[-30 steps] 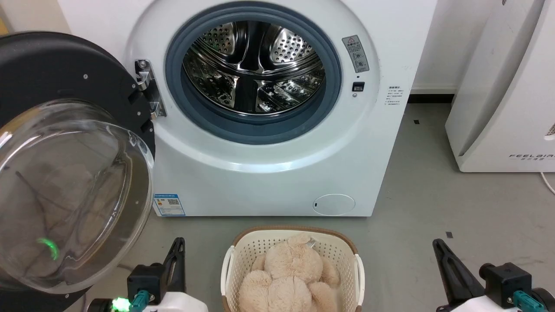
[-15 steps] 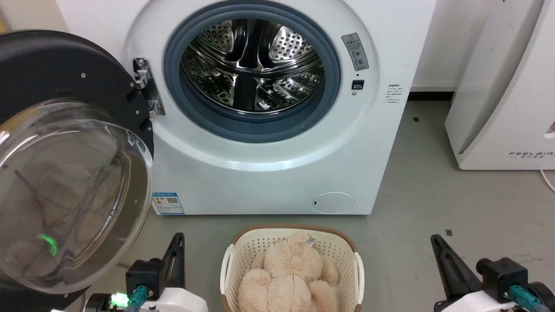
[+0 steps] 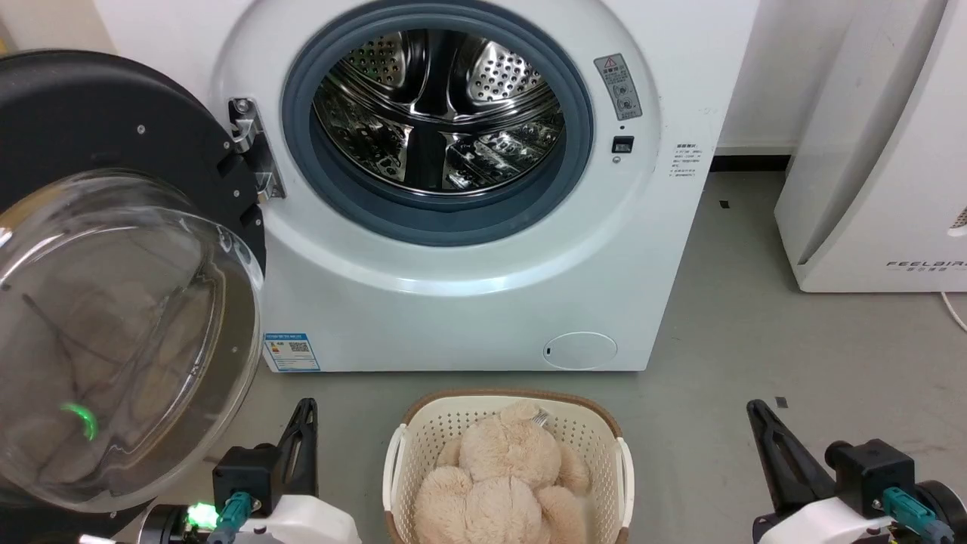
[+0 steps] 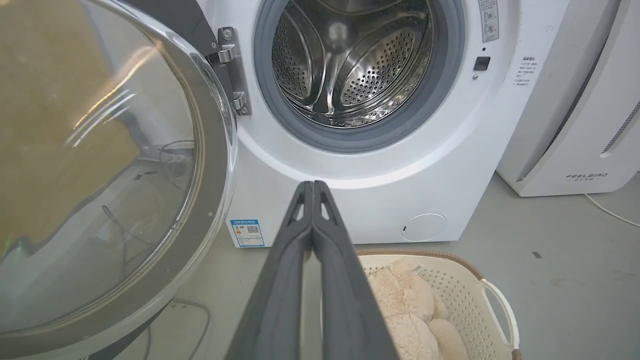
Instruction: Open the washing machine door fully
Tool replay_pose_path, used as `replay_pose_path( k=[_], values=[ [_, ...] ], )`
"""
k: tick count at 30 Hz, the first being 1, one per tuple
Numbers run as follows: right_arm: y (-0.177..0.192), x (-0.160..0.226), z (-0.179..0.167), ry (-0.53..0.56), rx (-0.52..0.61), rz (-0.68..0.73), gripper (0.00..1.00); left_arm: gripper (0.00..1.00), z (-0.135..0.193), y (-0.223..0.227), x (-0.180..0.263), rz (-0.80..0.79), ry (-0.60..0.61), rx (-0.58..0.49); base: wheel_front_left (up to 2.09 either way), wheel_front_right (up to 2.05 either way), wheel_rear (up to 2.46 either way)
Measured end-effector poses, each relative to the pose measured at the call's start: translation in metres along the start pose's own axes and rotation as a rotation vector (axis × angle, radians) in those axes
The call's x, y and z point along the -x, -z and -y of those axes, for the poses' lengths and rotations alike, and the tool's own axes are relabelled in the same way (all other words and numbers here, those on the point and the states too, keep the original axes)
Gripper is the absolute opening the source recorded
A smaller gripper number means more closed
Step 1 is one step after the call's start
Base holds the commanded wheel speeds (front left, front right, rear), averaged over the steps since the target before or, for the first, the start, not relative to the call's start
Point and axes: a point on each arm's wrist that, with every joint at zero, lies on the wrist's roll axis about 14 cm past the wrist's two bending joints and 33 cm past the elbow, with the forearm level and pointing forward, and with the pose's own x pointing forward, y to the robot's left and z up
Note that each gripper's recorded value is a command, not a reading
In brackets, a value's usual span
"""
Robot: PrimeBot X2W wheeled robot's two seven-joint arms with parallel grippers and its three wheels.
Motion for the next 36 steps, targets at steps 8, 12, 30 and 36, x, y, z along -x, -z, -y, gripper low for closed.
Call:
replay_pose_path(
  k=[8, 12, 30, 36],
  values=[
    [-0.002, -0.003, 0.0, -0.001, 0.002, 0.006, 0.0, 0.0, -0.001, 0.0, -0.001, -0.004, 0.0, -0.002, 0.0, 0.0, 0.0],
    [0.0, -0.003, 0.0, -0.002, 0.008, 0.001, 0.0, 0.0, -0.002, 0.0, -0.002, -0.008, 0.002, -0.008, 0.0, 0.0, 0.0],
    [-0.001, -0.009, -0.001, -0.005, 0.016, 0.002, 0.0, 0.0, -0.005, -0.006, -0.008, 0.001, 0.001, -0.019, 0.0, 0.0, 0.0],
    [-0.004, -0.012, -0.001, -0.007, 0.019, 0.011, 0.0, 0.0, -0.006, -0.007, -0.009, 0.003, 0.007, -0.023, 0.0, 0.0, 0.0]
  ],
)
